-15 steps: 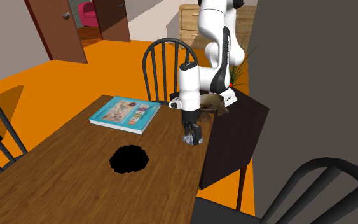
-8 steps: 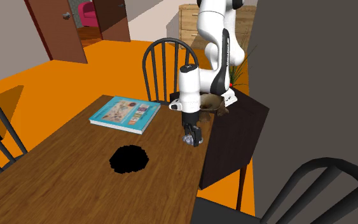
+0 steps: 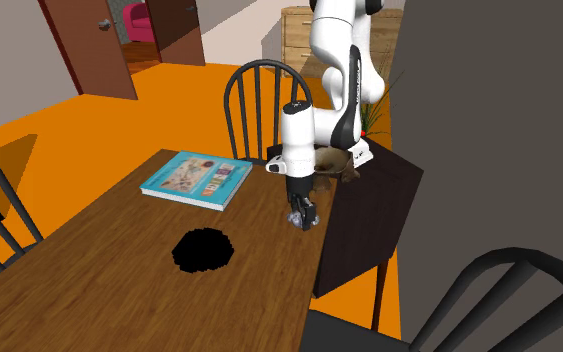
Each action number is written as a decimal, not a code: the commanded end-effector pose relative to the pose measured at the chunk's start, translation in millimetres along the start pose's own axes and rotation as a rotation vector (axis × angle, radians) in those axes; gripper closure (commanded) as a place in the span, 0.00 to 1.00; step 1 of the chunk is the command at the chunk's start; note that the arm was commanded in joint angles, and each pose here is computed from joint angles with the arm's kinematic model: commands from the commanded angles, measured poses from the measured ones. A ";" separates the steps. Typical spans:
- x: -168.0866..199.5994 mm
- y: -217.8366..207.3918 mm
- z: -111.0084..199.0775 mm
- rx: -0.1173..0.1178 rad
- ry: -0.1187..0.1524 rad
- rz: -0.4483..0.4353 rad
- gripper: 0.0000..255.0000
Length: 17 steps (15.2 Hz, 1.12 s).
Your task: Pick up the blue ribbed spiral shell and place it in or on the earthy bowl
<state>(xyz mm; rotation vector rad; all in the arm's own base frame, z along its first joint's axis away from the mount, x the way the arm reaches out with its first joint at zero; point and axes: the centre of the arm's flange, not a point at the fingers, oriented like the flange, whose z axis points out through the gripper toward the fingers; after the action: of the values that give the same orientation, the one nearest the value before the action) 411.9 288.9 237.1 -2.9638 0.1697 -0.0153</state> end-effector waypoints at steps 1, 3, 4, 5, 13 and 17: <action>-0.1 0.1 0.2 0.000 0.000 0.000 1.00; -0.1 0.2 0.0 0.000 0.000 0.000 1.00; -0.1 -0.7 -5.2 0.000 0.000 0.000 1.00; -0.1 -1.7 -10.4 0.000 0.000 0.000 1.00; -0.1 -8.9 -52.0 0.000 0.000 0.000 1.00; -0.1 -12.6 -72.8 0.000 0.000 0.000 1.00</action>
<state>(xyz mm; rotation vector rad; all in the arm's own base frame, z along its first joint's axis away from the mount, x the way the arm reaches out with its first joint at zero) 411.5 289.2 305.6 -2.9638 0.1700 -0.0153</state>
